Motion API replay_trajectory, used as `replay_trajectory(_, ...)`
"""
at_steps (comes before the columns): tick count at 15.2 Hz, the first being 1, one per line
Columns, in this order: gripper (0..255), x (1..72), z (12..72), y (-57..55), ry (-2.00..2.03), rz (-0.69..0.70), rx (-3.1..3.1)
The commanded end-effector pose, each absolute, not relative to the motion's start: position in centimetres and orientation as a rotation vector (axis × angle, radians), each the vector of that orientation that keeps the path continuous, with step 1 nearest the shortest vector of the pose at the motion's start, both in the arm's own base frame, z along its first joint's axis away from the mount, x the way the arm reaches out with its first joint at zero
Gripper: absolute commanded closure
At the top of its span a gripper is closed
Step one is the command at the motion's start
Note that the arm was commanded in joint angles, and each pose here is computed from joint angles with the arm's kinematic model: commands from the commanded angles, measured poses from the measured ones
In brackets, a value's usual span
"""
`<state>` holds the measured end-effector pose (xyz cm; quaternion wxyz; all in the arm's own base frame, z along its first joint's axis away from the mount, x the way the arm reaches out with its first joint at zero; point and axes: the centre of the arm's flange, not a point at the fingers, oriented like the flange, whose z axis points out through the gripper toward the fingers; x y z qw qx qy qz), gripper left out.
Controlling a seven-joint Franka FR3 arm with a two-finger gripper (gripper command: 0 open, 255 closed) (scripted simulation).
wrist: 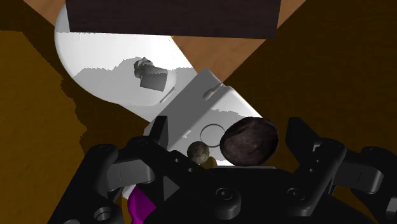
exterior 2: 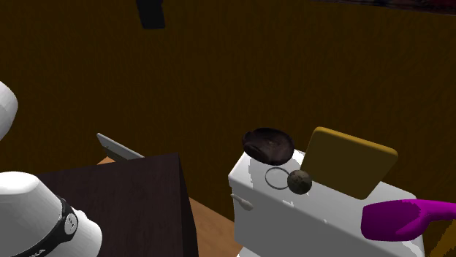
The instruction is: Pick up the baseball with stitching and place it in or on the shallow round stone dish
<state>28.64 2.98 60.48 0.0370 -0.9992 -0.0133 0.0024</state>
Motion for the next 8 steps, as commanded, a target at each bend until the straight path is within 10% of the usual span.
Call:
replay_trajectory(1,0,28.6,60.5,3.0,-0.041,0.007,-3.067)
replay_trajectory(8,0,34.1,53.1,4.1,-0.008,0.010,-3.078)
